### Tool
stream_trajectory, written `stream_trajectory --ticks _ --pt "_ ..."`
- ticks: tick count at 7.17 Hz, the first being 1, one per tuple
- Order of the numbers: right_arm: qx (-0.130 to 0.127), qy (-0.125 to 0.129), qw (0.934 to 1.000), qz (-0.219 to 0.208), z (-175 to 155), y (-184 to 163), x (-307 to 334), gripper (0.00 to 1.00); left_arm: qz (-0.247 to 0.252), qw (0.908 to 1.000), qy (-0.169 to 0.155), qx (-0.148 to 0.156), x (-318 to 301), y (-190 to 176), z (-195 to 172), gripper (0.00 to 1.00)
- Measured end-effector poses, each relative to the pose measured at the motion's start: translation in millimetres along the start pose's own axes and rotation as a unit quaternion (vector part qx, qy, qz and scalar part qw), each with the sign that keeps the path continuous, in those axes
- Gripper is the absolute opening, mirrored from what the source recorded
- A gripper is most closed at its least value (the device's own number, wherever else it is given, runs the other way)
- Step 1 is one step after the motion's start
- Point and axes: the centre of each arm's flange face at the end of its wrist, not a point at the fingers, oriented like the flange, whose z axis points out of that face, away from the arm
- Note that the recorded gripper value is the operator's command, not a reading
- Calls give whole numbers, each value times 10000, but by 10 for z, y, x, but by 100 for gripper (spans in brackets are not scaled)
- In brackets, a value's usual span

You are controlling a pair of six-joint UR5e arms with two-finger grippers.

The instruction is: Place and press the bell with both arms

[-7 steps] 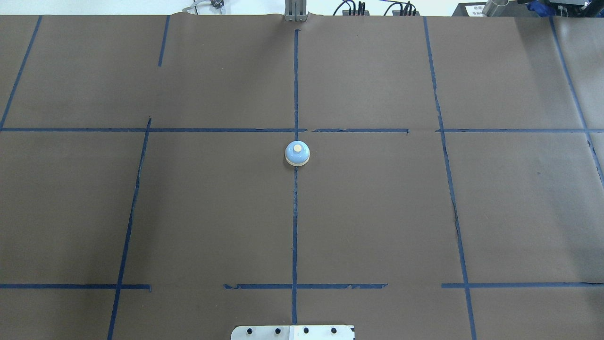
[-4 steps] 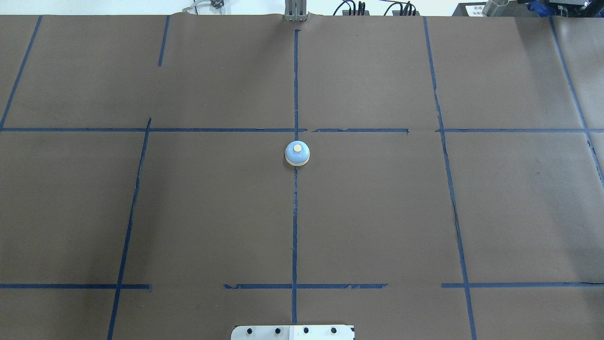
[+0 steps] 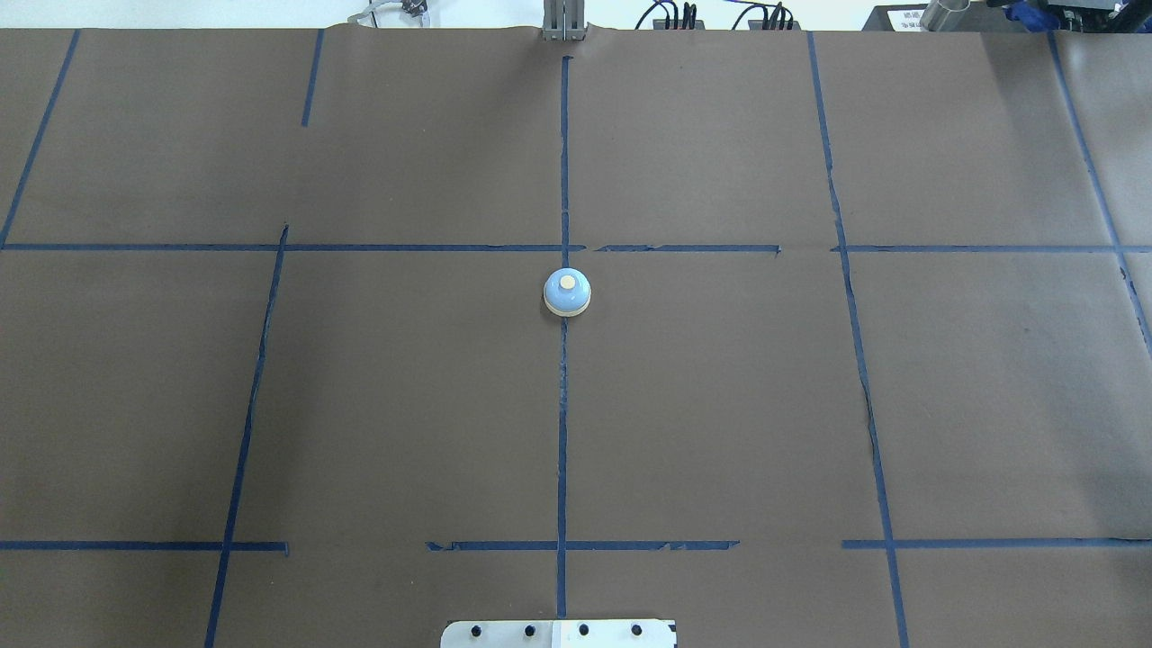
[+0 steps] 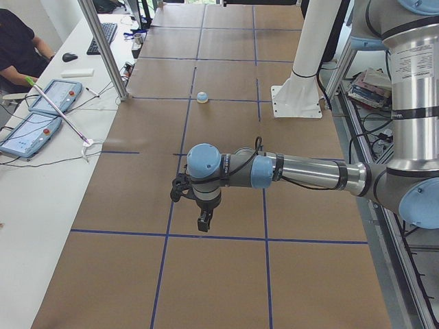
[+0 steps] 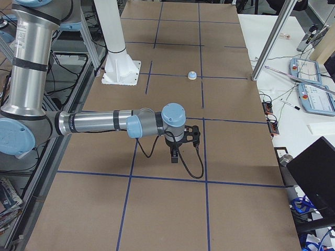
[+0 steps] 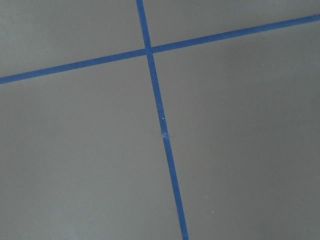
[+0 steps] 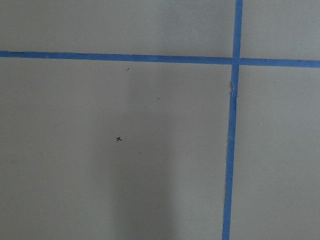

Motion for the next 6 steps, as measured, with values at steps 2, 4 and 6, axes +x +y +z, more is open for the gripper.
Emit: stream_trajectory --ticks 2,4,6 --pt "-7 -11 10000 -12 8 2 -5 100 -52 10000 -14 -56 -37 27 36 100" --pt "-4 -27 10000 -37 3 6 -16 100 -62 9999 3 -80 -34 89 47 100" --pt "5 -14 10000 -59 -1 8 -18 100 -24 10000 -7 -61 -14 97 32 100"
